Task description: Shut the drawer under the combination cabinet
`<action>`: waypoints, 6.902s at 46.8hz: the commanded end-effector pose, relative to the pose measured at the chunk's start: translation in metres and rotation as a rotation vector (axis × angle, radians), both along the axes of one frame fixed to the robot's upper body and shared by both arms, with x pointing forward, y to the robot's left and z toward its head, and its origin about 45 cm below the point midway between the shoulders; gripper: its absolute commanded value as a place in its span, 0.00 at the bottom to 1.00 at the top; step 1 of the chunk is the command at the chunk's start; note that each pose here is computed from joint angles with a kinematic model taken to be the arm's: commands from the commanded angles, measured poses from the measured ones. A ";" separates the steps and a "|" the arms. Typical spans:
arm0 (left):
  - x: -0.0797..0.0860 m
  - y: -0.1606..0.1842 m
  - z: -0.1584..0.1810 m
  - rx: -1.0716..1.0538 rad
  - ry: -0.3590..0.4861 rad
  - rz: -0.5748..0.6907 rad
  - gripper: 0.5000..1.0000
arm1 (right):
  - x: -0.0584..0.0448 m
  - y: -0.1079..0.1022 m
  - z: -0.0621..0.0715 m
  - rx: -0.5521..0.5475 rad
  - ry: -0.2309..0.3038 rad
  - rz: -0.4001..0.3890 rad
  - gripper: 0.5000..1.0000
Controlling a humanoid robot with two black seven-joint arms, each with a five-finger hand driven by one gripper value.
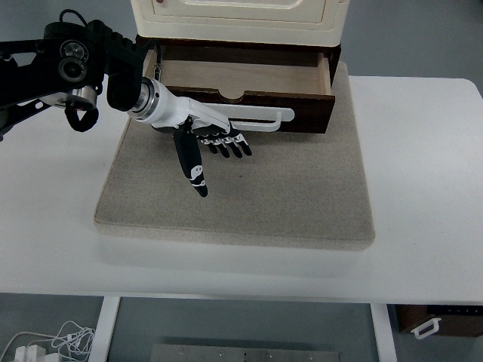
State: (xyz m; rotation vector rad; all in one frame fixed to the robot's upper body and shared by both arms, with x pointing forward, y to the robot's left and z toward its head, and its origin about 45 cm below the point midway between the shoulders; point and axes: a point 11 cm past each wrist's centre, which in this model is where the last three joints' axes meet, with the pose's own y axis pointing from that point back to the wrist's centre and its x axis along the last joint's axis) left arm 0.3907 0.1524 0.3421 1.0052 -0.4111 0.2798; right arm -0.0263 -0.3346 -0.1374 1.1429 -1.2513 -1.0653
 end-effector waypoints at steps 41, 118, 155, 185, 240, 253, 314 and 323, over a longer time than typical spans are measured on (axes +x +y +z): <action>0.030 -0.006 0.006 0.005 -0.049 0.056 0.99 | 0.000 0.000 0.000 0.001 0.000 0.000 0.90; 0.074 0.032 0.024 -0.053 -0.118 0.227 0.99 | 0.000 0.000 0.000 0.000 0.000 0.000 0.90; 0.056 0.002 0.038 -0.140 -0.094 0.096 0.99 | 0.000 0.000 0.000 0.000 0.000 0.000 0.90; 0.032 -0.037 0.169 -0.923 -0.119 -0.124 0.99 | 0.000 0.000 0.000 0.000 0.000 0.000 0.90; 0.125 0.241 0.242 -1.777 -0.539 0.899 0.99 | 0.000 0.000 0.000 0.000 0.000 0.000 0.90; 0.133 0.272 0.190 -1.785 -0.444 1.072 0.99 | 0.000 0.000 0.000 0.000 0.000 0.000 0.90; 0.141 0.194 -0.057 -1.834 0.143 1.424 0.99 | 0.000 0.001 0.000 0.007 -0.002 -0.009 0.90; 0.140 0.191 -0.061 -1.837 0.153 1.427 0.99 | 0.000 0.001 0.000 0.007 0.000 -0.009 0.90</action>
